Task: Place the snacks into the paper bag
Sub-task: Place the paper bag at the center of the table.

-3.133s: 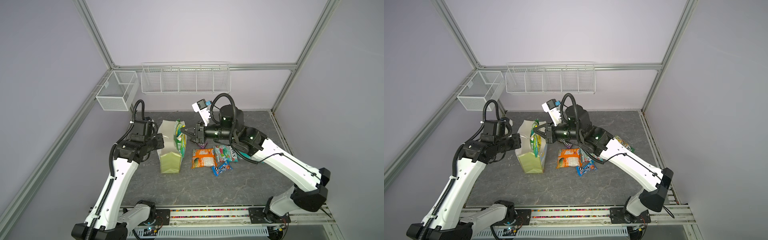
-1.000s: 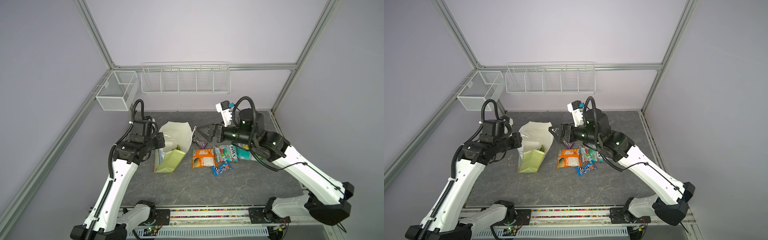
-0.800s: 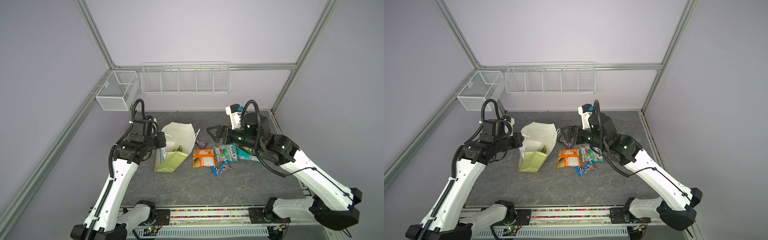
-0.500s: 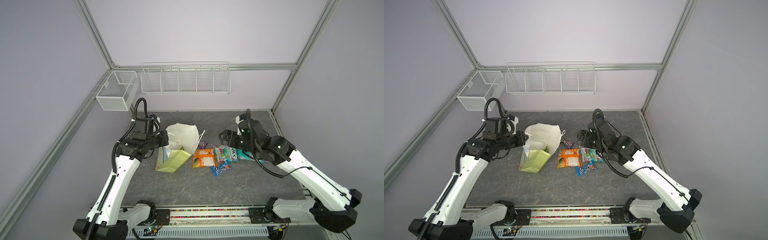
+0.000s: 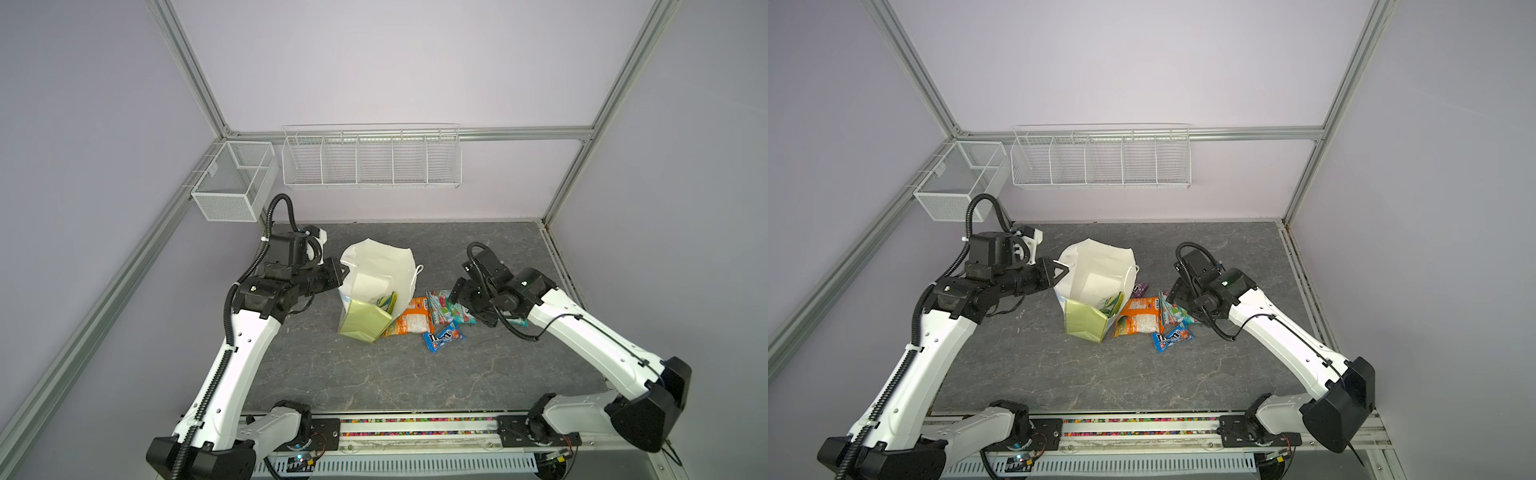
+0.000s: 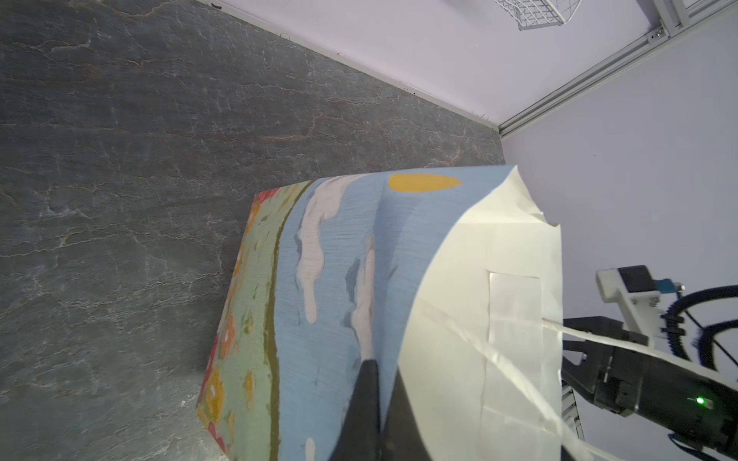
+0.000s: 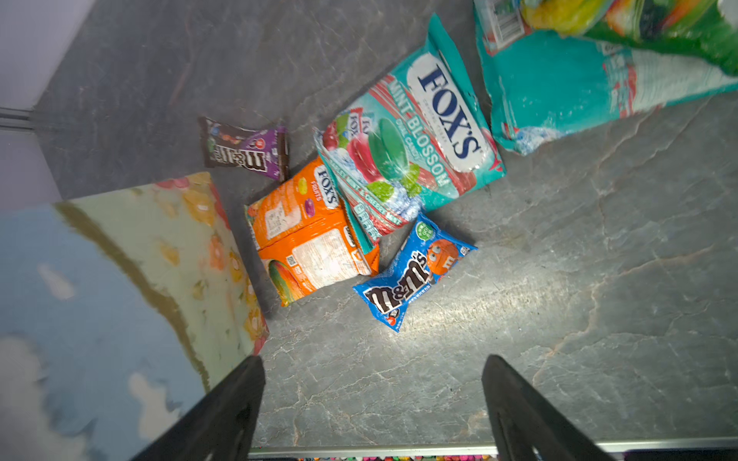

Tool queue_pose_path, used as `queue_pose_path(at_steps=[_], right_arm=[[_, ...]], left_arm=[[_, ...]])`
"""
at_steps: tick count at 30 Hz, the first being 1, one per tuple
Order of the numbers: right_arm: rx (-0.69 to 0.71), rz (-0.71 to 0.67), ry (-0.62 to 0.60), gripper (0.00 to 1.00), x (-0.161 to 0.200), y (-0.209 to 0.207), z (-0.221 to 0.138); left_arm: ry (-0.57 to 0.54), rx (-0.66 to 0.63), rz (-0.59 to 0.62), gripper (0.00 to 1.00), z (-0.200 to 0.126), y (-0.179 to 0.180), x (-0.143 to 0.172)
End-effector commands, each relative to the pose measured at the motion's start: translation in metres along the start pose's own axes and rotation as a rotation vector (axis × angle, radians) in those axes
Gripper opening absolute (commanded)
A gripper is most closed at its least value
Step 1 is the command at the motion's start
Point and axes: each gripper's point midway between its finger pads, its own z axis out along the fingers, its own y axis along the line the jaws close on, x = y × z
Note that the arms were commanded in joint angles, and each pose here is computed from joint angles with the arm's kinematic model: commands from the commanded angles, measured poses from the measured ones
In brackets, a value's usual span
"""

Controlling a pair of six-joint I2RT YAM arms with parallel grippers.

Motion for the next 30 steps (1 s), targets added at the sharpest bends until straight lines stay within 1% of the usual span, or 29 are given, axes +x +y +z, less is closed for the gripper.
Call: queue_pose_path(at_steps=[1,8,13,21,25,29,30], right_arm=[[-0.024,0.124,0.092,0.88,0.014,0.0,0.019],[0.046,0.185,0.195,0.89,0.035,-0.012,0.052],[0.091,0.214,0.218,0.9,0.042,-0.022,0.069],[0.138,0.251,0.238,0.94,0.051,-0.035,0.095],[0.15,0.25,0.254,0.99,0.055,-0.036,0.107],[0.163,0.249,0.265,0.94,0.058,-0.038,0.119],[0.17,0.251,0.269,0.91,0.059,-0.04,0.122]], left_arm=[[-0.029,0.026,-0.006,0.0,-0.001,-0.007,-0.008],[-0.017,-0.02,-0.009,0.0,0.006,0.008,0.001],[-0.01,-0.045,-0.009,0.0,0.009,0.016,0.005],[-0.028,-0.031,-0.012,0.0,0.005,0.012,0.003],[-0.029,-0.036,-0.009,0.0,0.003,0.013,0.003],[-0.023,-0.038,-0.015,0.0,0.005,0.019,0.006],[-0.02,-0.029,-0.017,0.0,0.006,0.019,0.008]])
